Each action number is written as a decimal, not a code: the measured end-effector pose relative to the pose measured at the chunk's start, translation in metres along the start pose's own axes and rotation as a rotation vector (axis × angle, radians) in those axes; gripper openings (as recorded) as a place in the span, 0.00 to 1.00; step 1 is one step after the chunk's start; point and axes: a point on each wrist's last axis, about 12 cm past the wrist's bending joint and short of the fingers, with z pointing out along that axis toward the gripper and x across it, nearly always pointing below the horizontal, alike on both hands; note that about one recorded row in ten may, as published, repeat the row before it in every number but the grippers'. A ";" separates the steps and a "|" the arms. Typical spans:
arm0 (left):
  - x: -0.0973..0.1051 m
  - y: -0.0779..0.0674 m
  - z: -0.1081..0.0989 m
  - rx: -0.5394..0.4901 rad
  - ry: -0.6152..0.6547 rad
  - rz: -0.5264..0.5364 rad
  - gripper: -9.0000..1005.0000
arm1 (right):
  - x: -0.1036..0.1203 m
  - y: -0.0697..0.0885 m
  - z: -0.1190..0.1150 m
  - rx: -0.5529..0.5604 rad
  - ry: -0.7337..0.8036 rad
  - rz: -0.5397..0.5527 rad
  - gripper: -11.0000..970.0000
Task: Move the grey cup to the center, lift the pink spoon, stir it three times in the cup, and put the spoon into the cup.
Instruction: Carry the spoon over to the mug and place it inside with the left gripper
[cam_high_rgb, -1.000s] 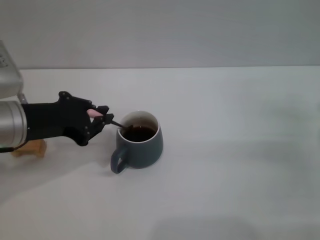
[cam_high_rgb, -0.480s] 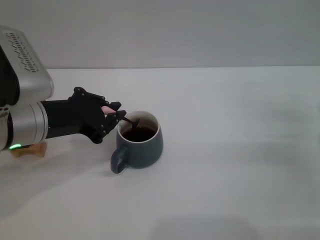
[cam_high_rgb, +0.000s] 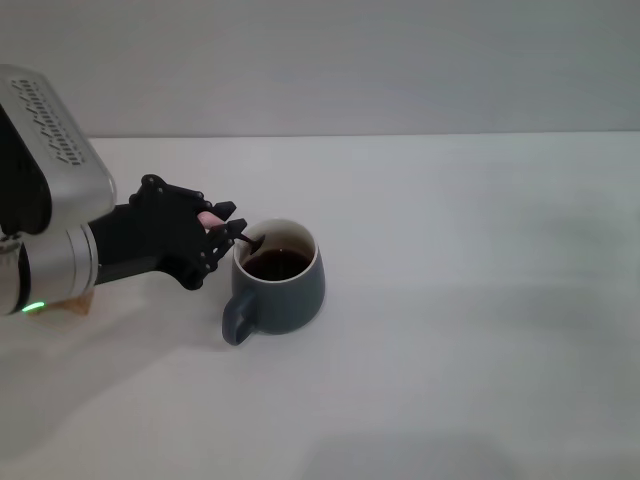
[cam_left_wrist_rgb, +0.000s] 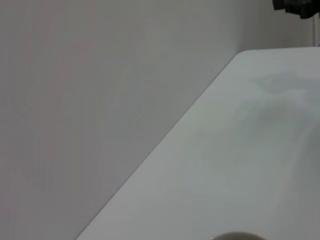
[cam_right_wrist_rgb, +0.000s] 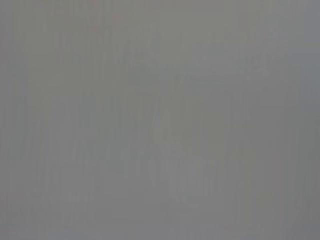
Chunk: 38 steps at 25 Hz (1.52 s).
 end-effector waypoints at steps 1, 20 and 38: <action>0.000 -0.001 0.000 -0.003 0.001 0.004 0.15 | 0.000 0.000 0.000 -0.001 0.000 0.000 0.06; -0.033 -0.013 -0.013 -0.043 -0.013 0.015 0.15 | 0.000 0.000 -0.002 0.000 -0.005 -0.001 0.06; -0.049 0.000 -0.013 0.064 -0.064 -0.024 0.15 | 0.005 -0.004 -0.005 0.011 -0.003 -0.001 0.06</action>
